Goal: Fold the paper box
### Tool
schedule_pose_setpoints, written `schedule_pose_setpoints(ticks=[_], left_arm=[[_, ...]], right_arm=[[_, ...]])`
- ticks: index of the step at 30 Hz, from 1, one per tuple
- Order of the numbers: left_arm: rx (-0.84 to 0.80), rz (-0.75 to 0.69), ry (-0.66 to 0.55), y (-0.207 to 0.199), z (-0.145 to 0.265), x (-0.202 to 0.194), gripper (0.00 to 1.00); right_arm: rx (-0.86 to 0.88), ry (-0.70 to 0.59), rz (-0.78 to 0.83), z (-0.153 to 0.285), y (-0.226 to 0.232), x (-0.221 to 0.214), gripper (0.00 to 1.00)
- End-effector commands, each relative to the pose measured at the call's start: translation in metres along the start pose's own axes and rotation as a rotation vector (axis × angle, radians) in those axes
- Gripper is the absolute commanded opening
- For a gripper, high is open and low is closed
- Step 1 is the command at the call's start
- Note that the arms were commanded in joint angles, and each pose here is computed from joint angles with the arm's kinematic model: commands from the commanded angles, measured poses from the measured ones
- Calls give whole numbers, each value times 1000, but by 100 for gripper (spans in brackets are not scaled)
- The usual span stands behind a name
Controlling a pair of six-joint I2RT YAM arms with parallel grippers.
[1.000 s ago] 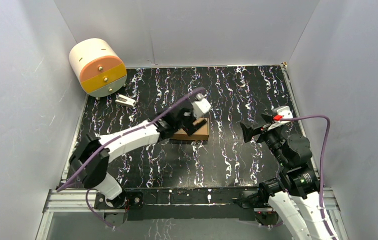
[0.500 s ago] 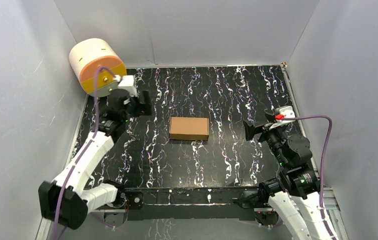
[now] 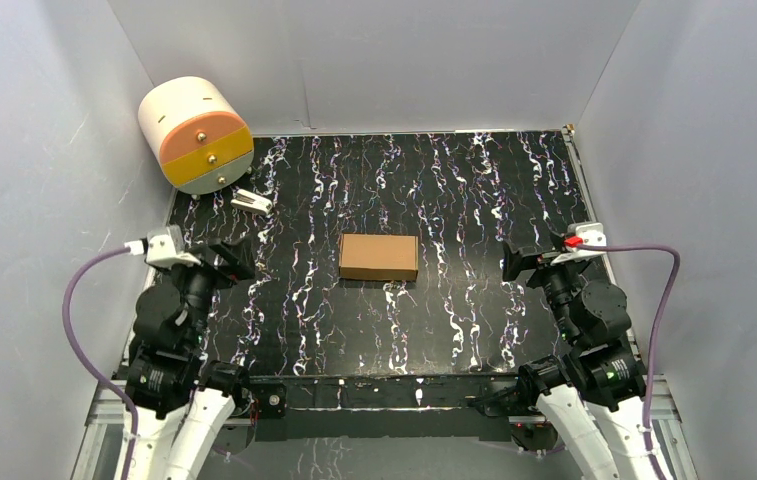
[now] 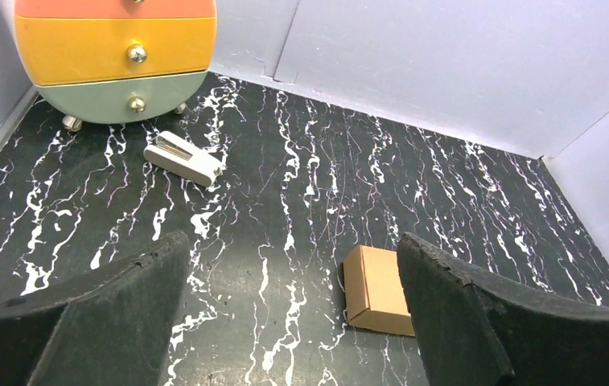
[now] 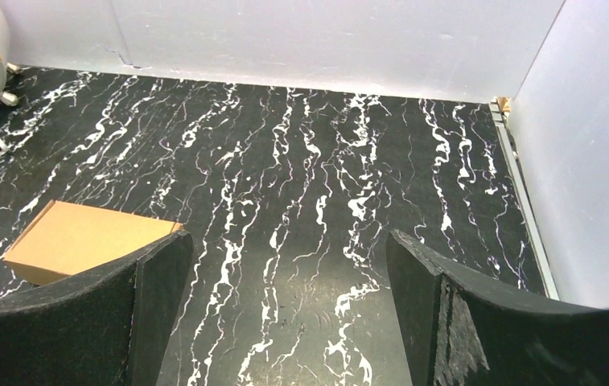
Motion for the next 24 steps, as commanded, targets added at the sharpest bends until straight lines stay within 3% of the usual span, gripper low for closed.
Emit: schedule_pose_setpoints(ticks=[1, 7, 12, 24], left_arm=[[19, -7, 0, 16, 10, -23, 96], [-79, 24, -90, 13, 23, -21, 96], [-60, 54, -149, 15, 31, -16, 96], [-35, 21, -159, 18, 31, -15, 96]], right_arm=[[-57, -61, -20, 0, -4, 5, 99], [-74, -64, -33, 1, -5, 2, 99], [-74, -69, -39, 1, -4, 2, 99], [-80, -70, -43, -1, -5, 2, 99]])
Point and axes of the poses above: each gripper's point midway between its finger pads, its own z axis back along the fingers, its own y axis along the line the jaws close on, x = y × z, the point moved 10 cm from there along z, back along the fingers, and after that the axes turned 8 degrees about z, right-handed, at the moved point
